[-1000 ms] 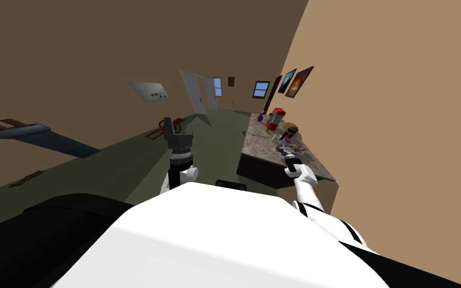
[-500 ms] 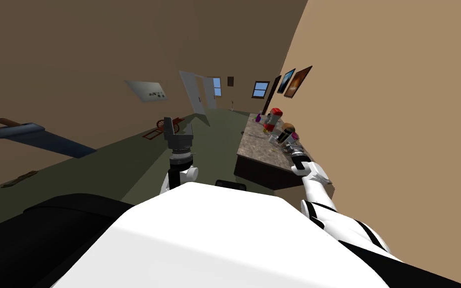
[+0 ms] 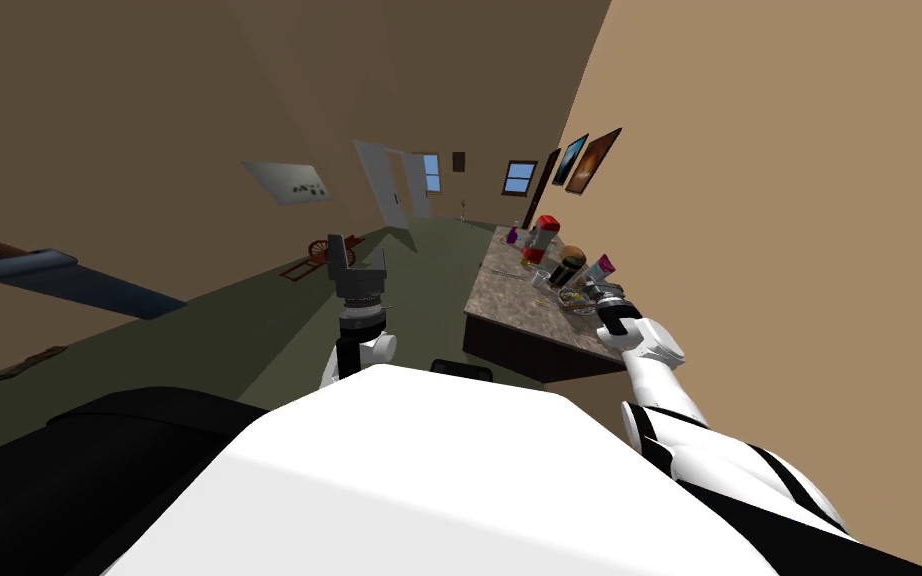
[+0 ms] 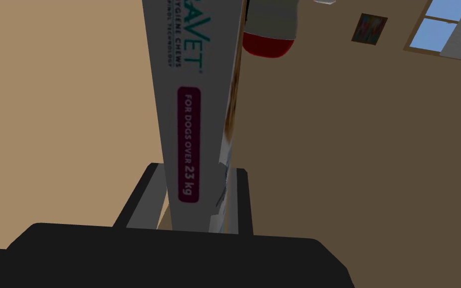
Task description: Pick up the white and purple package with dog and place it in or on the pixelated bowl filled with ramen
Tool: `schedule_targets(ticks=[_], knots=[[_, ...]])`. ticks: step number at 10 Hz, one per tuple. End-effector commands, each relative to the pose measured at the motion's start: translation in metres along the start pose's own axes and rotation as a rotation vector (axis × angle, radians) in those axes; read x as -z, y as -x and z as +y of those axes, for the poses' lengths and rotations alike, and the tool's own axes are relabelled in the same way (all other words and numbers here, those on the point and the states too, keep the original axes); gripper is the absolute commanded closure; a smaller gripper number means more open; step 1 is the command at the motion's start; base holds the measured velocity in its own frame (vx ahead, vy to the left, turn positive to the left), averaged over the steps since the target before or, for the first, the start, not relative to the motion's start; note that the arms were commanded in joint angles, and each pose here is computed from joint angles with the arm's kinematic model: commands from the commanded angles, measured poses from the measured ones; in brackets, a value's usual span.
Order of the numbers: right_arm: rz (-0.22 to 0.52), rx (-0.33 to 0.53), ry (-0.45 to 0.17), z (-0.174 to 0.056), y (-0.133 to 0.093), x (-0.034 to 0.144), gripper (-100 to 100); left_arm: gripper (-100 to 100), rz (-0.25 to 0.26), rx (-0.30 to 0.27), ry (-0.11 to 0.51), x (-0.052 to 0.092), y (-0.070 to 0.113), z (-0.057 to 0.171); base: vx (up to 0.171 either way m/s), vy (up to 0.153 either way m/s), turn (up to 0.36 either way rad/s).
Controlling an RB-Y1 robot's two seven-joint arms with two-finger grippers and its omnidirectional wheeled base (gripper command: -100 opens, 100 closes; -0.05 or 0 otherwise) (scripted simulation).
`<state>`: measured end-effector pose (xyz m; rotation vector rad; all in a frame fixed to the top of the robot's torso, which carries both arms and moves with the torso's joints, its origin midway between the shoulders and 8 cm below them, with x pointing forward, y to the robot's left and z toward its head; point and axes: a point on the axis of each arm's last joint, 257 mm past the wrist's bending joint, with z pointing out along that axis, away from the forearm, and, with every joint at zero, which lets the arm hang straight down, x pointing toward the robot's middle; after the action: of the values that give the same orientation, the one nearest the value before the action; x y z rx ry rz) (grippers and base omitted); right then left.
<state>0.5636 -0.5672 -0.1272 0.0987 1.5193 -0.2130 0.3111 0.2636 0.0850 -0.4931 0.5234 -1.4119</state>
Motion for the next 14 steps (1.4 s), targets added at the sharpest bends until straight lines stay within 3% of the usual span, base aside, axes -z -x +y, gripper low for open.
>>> schedule_targets(ticks=[1, 2, 3, 4, 8, 9, 10, 14], knots=[[-0.008, -0.008, -0.004, -0.007, 0.011, -0.002, 100, 0, 0.000, 0.000, 0.000, 0.000, 0.000, 0.000, 0.039, -0.072, -0.008], [-0.015, -0.012, -0.007, -0.012, 0.018, -0.004, 100, 0, 0.000, 0.000, 0.000, 0.000, 0.000, 0.000, 0.053, -0.082, -0.009], [-0.010, -0.009, -0.005, -0.010, 0.013, -0.002, 100, 0, 0.000, 0.000, 0.000, 0.000, 0.000, 0.000, 0.028, -0.041, -0.005], [-0.012, -0.010, -0.007, -0.011, 0.014, -0.002, -100, 0, 0.000, 0.000, 0.000, 0.000, 0.000, 0.000, 0.005, -0.009, 0.000], [-0.012, -0.010, -0.007, -0.011, 0.014, -0.002, -100, 0, 0.000, 0.000, 0.000, 0.000, 0.000, 0.000, 0.000, 0.000, 0.000], [-0.012, -0.010, -0.007, -0.011, 0.014, -0.002, 0, 0, 0.000, 0.000, 0.000, 0.000, 0.000, 0.000, 0.000, 0.000, 0.000], [-0.010, -0.007, -0.020, -0.024, 0.025, -0.005, -100, 0, 0.000, 0.000, 0.000, 0.000, 0.000, 0.000, -0.021, 0.022, 0.131], [-0.009, -0.001, -0.048, -0.050, 0.047, -0.010, -100, 0, 0.000, 0.000, 0.000, 0.000, 0.000, 0.000, -0.046, 0.027, 0.087]])
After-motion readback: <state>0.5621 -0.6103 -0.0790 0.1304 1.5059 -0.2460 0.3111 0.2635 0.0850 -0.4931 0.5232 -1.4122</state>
